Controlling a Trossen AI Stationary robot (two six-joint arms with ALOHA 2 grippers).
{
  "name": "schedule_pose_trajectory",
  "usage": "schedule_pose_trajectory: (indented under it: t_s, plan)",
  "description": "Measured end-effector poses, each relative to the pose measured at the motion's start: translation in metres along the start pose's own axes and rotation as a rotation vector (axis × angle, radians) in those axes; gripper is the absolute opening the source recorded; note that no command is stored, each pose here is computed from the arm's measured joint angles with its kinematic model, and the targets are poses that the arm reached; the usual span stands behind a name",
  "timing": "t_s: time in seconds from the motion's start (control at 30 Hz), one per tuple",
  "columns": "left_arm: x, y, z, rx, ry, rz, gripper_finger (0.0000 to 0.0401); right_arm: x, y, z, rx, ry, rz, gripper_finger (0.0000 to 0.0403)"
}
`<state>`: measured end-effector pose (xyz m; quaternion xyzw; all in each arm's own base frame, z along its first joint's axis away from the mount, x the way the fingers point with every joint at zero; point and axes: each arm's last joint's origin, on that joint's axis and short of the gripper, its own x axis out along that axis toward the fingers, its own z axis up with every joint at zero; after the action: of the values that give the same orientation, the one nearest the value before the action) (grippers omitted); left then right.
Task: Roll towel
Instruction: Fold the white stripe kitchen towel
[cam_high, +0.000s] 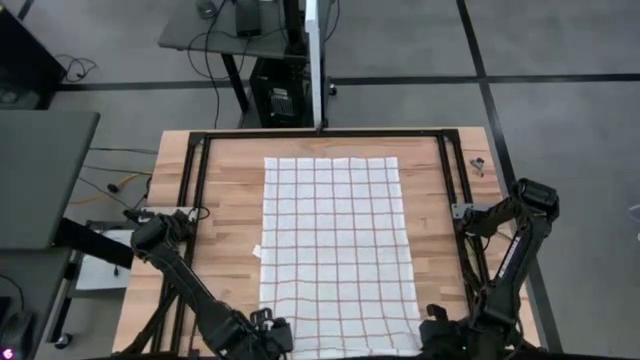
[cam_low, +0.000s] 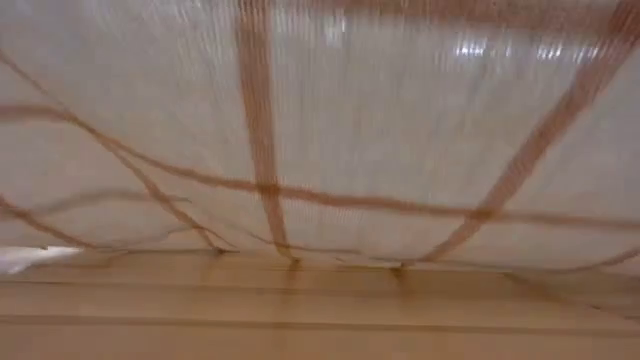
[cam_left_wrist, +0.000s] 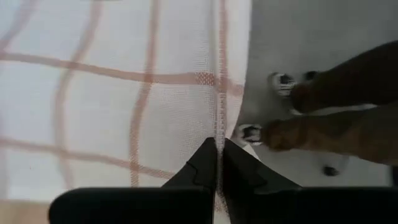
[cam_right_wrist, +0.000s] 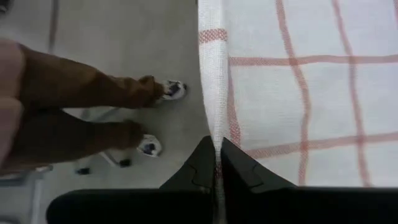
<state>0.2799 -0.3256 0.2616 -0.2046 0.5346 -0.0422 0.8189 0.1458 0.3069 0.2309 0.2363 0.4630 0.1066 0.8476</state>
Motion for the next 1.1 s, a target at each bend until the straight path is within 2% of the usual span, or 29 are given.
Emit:
schedule_pose_trajectory:
  t_s: [0.33,0.47,0.6,0.73,0.83,0.97,1.1]
  plan:
    - [-0.005,-0.019,-0.021,-0.091,-0.01,-0.081,0.0,0.001,0.014,-0.01,0.064,-0.018,0.104,0.0]
    - [-0.009,-0.018,-0.021,-0.112,-0.007,-0.085,0.0,0.0,0.015,-0.01,0.074,-0.013,0.115,0.0]
    - [-0.029,-0.012,-0.012,-0.132,-0.01,-0.086,0.0,-0.01,0.013,0.004,0.125,-0.023,0.129,0.0]
    - [-0.058,0.004,0.004,-0.154,-0.02,-0.061,0.0,-0.033,0.002,0.024,0.151,-0.036,0.1,0.0]
    - [-0.079,0.025,0.017,-0.144,-0.016,0.012,0.0,-0.053,-0.014,0.041,0.139,-0.045,0.033,0.0]
    - [-0.092,0.055,0.033,-0.095,0.019,0.144,0.0,-0.073,-0.042,0.061,0.135,-0.037,-0.105,0.0]
    - [-0.102,0.083,0.053,0.004,0.069,0.217,0.0,-0.086,-0.069,0.079,0.12,-0.007,-0.226,0.0]
